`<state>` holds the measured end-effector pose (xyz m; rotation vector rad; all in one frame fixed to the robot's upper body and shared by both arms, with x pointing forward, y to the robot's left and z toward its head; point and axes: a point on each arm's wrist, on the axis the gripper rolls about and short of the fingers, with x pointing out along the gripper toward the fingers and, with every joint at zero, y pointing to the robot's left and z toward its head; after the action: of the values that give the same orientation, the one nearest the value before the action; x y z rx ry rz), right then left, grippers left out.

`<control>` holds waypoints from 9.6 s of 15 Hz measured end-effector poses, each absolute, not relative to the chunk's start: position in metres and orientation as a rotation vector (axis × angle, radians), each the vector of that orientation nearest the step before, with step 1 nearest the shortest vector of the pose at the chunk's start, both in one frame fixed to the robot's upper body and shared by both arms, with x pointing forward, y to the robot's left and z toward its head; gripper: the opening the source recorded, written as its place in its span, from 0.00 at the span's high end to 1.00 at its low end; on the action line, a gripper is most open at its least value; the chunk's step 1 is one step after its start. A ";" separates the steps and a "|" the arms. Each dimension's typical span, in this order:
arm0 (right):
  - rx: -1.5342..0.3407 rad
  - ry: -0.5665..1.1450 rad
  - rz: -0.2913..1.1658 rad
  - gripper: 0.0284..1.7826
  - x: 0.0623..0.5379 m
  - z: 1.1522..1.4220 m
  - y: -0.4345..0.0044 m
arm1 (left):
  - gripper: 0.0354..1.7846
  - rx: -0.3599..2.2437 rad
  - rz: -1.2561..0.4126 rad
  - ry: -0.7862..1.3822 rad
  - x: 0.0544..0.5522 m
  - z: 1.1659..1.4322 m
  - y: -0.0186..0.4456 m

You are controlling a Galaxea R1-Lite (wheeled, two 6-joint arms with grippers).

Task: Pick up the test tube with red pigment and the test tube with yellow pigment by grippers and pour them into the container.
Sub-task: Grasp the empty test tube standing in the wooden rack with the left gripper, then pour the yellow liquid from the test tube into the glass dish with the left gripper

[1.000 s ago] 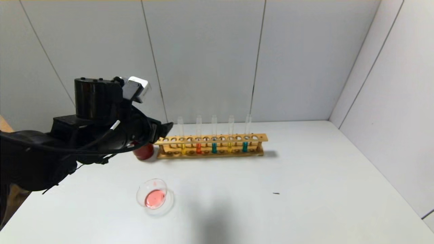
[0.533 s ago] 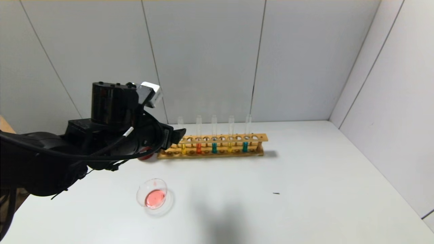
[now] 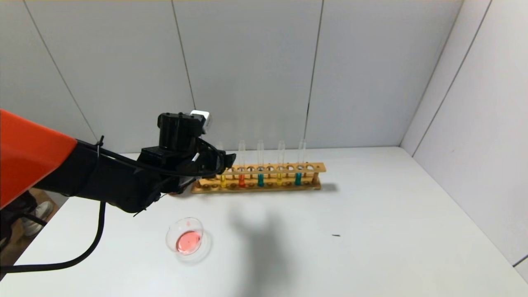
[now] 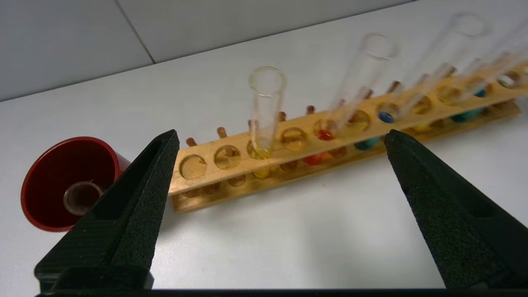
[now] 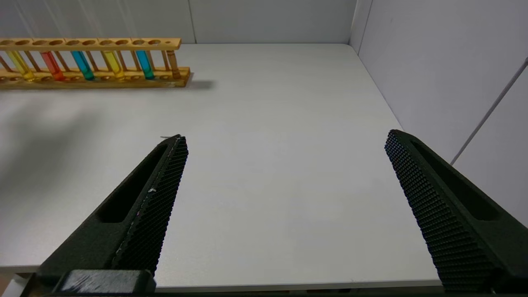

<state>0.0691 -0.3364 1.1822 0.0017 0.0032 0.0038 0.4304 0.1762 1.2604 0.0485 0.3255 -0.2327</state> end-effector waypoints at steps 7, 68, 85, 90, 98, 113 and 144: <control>0.002 0.003 0.004 0.02 0.069 1.182 -0.336 | 0.02 0.015 -0.174 0.332 0.475 1.241 0.181; 0.002 0.003 0.004 0.02 0.069 1.182 -0.336 | 0.84 0.986 -0.507 -0.048 0.322 1.193 0.300; 0.002 0.003 0.004 0.02 0.069 1.182 -0.336 | 0.84 1.401 -0.574 -0.208 0.329 1.187 0.323; 0.002 0.003 0.004 0.02 0.069 1.182 -0.336 | 0.84 1.486 -0.551 -0.244 0.343 1.189 0.322; 0.002 0.003 0.004 0.02 0.069 1.182 -0.336 | 0.84 1.554 -0.555 -0.250 0.361 1.181 0.322; 0.002 0.003 0.004 0.02 0.069 1.182 -0.336 | 0.84 1.689 -0.602 -0.265 0.365 1.168 0.315; 0.002 0.003 0.004 0.02 0.069 1.182 -0.336 | 0.84 1.864 -0.632 -0.368 0.373 1.160 0.301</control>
<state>0.0691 -0.3364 1.1822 0.0017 0.0032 0.0038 0.3731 0.3011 1.1600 1.8641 -0.3675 -0.6322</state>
